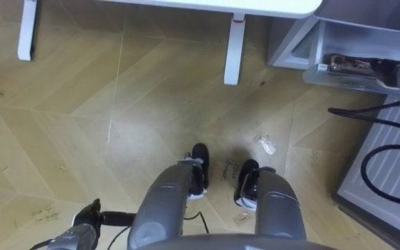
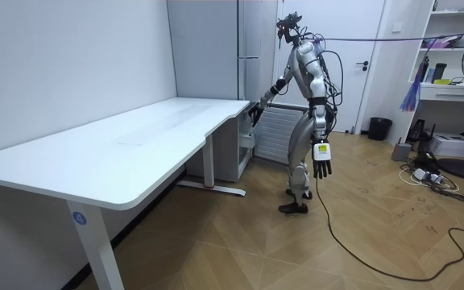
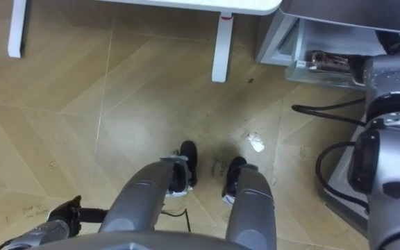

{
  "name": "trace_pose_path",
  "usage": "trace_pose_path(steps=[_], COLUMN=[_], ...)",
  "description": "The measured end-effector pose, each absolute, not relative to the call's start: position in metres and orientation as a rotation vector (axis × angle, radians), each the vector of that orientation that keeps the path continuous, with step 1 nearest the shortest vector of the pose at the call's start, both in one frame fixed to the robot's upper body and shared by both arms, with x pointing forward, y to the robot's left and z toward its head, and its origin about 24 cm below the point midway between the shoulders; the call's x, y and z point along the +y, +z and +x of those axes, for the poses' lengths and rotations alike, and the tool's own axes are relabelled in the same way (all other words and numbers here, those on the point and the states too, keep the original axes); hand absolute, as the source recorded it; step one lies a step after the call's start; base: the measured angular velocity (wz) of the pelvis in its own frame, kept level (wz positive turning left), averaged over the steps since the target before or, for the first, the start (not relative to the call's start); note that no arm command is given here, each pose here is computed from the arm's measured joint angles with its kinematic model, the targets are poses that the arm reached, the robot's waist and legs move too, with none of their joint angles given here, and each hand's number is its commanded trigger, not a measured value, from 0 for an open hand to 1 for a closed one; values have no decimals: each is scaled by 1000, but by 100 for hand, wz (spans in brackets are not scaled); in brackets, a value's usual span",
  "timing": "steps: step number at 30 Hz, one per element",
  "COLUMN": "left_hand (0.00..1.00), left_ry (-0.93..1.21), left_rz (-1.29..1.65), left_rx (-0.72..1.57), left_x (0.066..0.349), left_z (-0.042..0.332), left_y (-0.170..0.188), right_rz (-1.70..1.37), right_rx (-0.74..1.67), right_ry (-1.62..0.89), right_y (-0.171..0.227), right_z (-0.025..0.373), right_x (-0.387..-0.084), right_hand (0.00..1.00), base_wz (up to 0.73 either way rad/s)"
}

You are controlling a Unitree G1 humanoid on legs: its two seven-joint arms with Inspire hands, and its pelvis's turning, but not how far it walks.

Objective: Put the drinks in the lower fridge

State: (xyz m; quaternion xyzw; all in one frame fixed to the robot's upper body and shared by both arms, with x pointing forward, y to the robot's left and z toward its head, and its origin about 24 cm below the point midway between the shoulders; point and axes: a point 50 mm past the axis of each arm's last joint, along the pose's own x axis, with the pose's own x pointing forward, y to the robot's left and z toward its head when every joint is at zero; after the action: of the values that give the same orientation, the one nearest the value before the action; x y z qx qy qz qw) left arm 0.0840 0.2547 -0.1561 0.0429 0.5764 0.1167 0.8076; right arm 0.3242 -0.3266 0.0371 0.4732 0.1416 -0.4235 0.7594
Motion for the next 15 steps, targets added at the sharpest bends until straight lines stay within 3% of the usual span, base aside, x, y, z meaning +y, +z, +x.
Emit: trace_pose_path(steps=[15], left_hand=[0], left_ry=[264], left_rz=[34], left_rx=[1200], left_x=[255], left_z=[85], left_y=[-156], right_rz=[527], right_rx=[413], right_ry=[-956], right_y=[12], right_z=[293], right_x=[-345], right_hand=[0], base_wz=[2])
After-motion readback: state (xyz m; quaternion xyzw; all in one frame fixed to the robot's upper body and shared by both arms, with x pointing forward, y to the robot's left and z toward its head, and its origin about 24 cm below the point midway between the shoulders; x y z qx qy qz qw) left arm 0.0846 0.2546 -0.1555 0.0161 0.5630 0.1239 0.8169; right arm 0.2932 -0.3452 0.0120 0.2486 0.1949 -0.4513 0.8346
